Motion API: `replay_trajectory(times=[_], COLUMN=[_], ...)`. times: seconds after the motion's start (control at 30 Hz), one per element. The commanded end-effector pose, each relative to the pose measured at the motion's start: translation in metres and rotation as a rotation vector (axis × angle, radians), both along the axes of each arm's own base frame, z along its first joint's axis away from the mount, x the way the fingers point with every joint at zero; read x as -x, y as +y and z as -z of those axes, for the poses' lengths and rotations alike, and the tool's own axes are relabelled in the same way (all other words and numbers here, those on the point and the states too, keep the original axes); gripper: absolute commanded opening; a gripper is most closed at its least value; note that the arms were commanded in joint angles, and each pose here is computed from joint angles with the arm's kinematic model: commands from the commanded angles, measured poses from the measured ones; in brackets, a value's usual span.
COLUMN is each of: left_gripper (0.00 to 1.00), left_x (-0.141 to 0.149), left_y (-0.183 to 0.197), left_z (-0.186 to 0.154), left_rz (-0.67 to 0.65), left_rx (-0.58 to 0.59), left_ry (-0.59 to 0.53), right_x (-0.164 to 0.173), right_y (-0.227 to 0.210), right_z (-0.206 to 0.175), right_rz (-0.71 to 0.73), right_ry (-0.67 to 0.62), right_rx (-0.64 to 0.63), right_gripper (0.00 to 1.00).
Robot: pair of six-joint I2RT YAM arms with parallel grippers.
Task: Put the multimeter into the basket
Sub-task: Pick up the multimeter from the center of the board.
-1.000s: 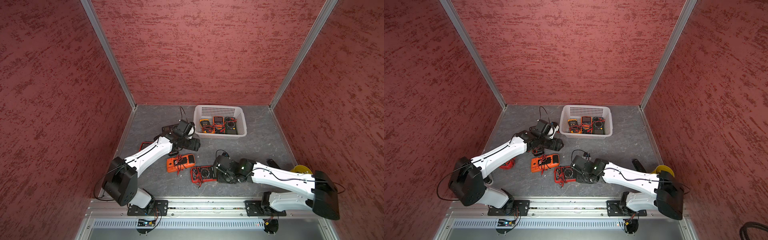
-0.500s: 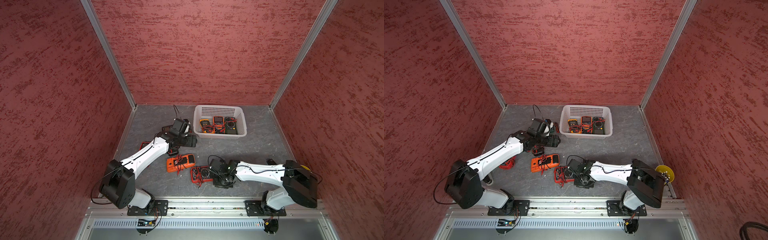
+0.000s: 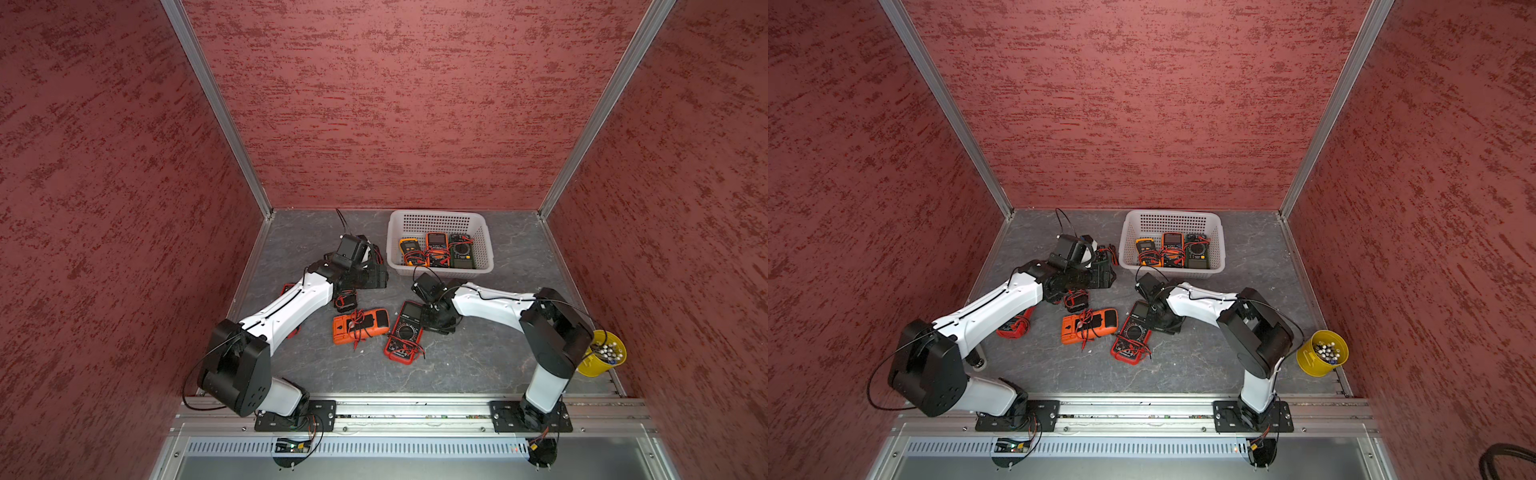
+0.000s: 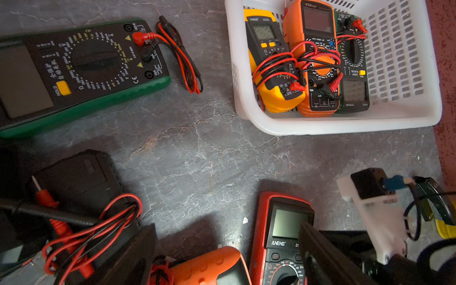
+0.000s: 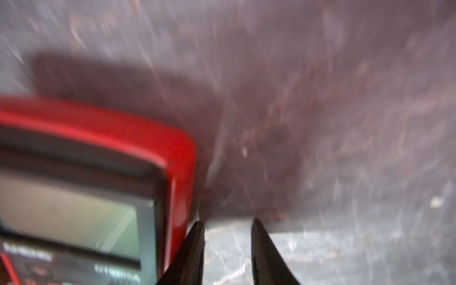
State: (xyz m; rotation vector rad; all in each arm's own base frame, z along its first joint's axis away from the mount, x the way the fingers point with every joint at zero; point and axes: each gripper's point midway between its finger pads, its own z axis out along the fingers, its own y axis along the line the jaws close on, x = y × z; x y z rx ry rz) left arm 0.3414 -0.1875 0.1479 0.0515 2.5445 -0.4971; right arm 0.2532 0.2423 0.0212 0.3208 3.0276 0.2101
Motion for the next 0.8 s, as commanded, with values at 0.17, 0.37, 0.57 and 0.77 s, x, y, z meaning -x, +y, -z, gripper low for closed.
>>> replay_trajectory(times=[0.17, 0.37, 0.57, 0.77], left_gripper=[0.97, 1.00, 1.00, 1.00], left_x=[-0.006, -0.007, -0.009, -0.012], left_y=[0.019, 0.040, 0.061, 0.074], left_z=[-0.008, -0.006, -0.002, -0.002], left_rz=[-0.094, -0.168, -0.220, -0.230], left_rx=[0.021, 0.034, 0.031, 0.044], left_ry=[-0.032, -0.028, -0.013, -0.011], right_x=[-0.027, -0.009, 0.014, 0.045], right_y=[0.010, 0.008, 0.062, 0.075], right_z=[-0.019, -0.059, -0.075, -0.051], right_rz=[-0.033, 0.016, -0.179, -0.288], right_ry=[-0.055, -0.106, -0.146, -0.098], right_rx=[0.004, 0.005, -0.031, 0.009], right_gripper=[0.66, 0.99, 0.99, 0.99])
